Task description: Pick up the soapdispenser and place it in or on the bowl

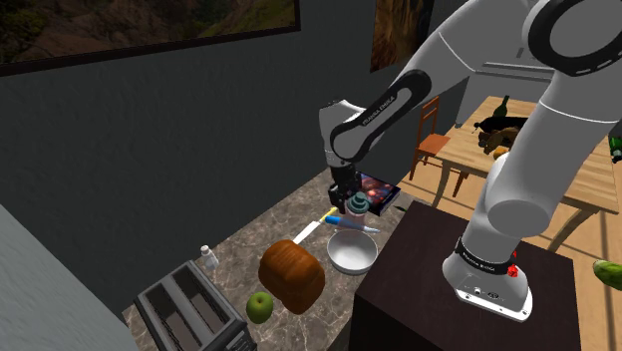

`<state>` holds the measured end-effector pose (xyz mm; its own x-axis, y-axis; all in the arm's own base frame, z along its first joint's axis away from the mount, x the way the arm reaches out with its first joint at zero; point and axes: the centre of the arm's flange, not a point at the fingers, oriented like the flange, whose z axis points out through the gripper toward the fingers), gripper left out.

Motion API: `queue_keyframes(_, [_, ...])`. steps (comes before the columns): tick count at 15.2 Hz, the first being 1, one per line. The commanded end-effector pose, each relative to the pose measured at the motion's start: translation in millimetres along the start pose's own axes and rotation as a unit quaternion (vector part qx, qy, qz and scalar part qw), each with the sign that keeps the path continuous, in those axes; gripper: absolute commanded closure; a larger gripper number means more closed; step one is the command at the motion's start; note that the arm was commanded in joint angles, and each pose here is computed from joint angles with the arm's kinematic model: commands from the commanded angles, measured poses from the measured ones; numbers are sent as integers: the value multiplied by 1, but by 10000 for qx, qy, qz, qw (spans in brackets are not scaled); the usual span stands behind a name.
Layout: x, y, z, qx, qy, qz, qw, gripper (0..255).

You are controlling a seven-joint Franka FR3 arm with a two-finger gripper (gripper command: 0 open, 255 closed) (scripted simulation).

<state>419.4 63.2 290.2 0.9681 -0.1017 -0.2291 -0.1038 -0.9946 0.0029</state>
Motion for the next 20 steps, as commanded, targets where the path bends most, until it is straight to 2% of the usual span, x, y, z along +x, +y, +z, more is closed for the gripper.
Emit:
queue_keyframes(1, [3, 0, 11, 1, 4, 0, 10000, 255])
queue_keyframes(7, [10, 0, 41, 1, 4, 0, 10000, 255])
queue_keyframes(15, [10, 0, 41, 1, 4, 0, 10000, 255])
queue_keyframes(16, [10, 0, 41, 1, 4, 0, 10000, 0])
queue_keyframes(20, [10, 0, 41, 1, 4, 0, 10000, 0])
